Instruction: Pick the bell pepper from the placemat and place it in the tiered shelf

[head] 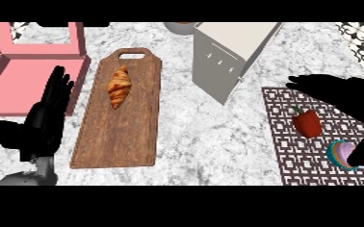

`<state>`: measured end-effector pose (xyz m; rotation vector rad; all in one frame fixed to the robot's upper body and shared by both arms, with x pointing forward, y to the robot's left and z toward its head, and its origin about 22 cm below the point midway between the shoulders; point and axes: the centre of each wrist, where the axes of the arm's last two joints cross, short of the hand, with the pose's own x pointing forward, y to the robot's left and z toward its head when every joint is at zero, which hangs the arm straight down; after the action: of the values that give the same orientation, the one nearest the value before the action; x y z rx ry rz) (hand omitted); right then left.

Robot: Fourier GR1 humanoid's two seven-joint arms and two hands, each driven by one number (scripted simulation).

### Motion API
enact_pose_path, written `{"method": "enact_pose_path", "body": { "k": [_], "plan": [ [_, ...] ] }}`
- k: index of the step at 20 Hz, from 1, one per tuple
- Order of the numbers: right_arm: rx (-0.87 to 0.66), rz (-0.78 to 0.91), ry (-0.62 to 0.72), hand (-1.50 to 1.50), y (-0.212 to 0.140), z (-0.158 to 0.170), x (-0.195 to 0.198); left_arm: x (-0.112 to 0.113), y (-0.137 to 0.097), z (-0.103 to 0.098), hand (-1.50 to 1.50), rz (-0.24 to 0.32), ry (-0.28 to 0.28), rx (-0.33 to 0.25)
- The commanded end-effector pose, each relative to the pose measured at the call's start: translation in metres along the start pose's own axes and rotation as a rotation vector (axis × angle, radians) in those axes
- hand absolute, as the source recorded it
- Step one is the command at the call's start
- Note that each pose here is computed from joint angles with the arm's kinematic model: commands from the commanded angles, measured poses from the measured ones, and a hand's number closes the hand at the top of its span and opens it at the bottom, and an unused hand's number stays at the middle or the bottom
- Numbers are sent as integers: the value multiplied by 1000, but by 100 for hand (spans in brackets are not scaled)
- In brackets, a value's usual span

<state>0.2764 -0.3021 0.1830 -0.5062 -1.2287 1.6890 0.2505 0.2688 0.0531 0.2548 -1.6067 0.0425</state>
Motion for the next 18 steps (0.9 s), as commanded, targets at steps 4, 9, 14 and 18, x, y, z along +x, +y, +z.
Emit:
{"method": "enact_pose_path", "body": {
  "k": [4,9,14,18],
  "plan": [
    [29,166,183,-150,24,-17,-9,-3,8,-1,0,7,-2,-21],
    [-8,84,166,-150,45,-20,-38,-3,-13,-2,0,0,2,-12],
    [18,92,154,-150,55,-33,-55,-3,3,2,0,6,3,-20],
    [40,111,158,-150,57,-37,-50,8,-21,2,0,5,-6,-24]
  ]
}}
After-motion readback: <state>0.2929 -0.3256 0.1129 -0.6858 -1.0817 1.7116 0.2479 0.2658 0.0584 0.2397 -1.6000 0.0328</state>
